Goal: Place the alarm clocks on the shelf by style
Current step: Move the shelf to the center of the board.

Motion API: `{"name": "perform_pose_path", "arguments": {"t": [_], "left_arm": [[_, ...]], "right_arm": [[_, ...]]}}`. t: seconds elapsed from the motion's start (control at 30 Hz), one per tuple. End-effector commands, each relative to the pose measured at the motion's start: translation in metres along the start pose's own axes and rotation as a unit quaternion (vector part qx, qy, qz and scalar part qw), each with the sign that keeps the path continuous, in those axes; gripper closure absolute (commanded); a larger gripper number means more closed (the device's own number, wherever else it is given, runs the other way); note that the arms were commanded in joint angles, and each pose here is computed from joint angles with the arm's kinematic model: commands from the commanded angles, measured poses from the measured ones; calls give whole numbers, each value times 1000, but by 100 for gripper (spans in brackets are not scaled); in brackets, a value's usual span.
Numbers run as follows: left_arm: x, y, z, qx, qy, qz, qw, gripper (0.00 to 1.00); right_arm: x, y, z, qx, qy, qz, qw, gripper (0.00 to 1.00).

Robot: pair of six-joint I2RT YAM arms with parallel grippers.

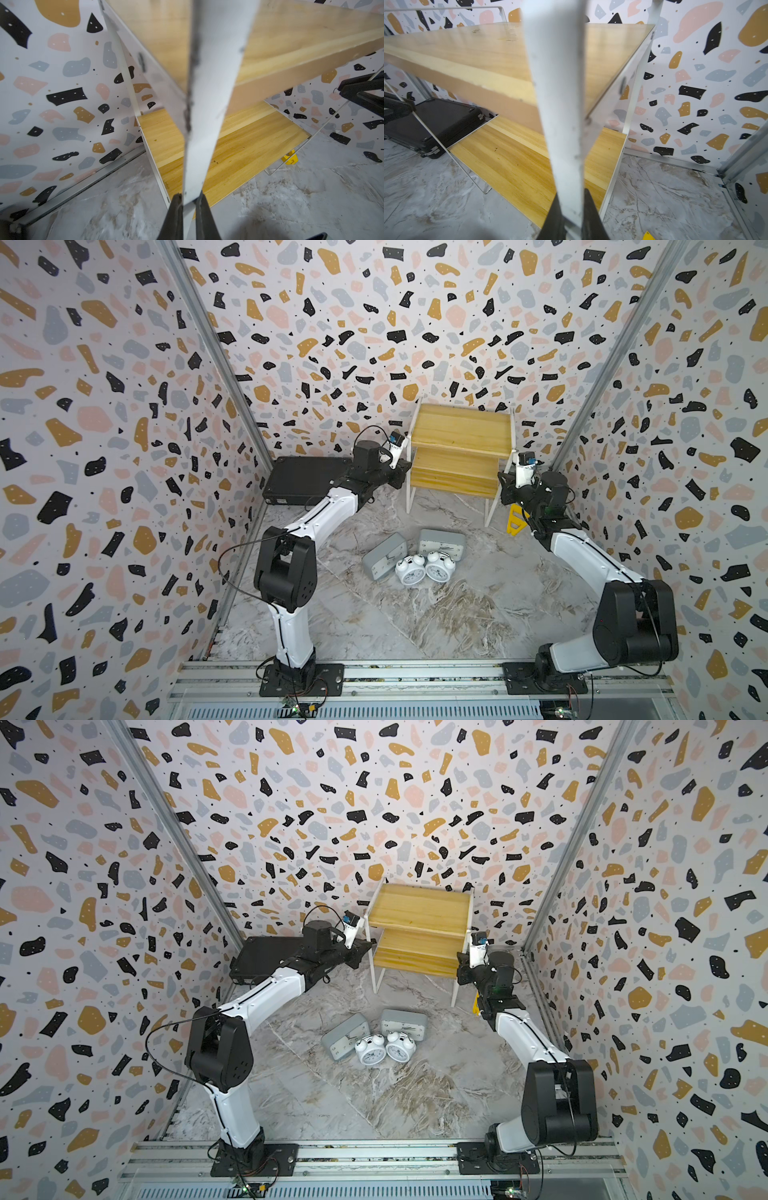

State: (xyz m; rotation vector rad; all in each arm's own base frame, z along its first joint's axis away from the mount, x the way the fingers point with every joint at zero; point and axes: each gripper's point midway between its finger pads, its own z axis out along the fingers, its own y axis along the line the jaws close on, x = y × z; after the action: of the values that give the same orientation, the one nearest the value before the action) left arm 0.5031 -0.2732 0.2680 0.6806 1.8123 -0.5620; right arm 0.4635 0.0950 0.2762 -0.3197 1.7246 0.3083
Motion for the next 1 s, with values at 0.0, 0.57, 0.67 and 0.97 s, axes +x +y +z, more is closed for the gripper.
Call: {"name": "perform_pose_path", "arguments": {"t": [0.0, 0.57, 0.67, 0.97], "left_arm": [[5, 2, -25, -40, 13, -4, 999, 96], [58, 39, -102, -130, 63, -49, 988, 96], [63, 40, -110, -141, 68, -47, 987, 96], [68, 39, -117, -143, 74, -53, 985, 94]], "right_arm": [[-25, 25, -1, -49, -19, 20, 998, 100], [-14, 75, 11, -106, 12, 18, 994, 99], [-14, 79, 9, -107, 16, 16, 994, 98], [-10, 81, 5, -96, 23, 15, 995, 96]]}}
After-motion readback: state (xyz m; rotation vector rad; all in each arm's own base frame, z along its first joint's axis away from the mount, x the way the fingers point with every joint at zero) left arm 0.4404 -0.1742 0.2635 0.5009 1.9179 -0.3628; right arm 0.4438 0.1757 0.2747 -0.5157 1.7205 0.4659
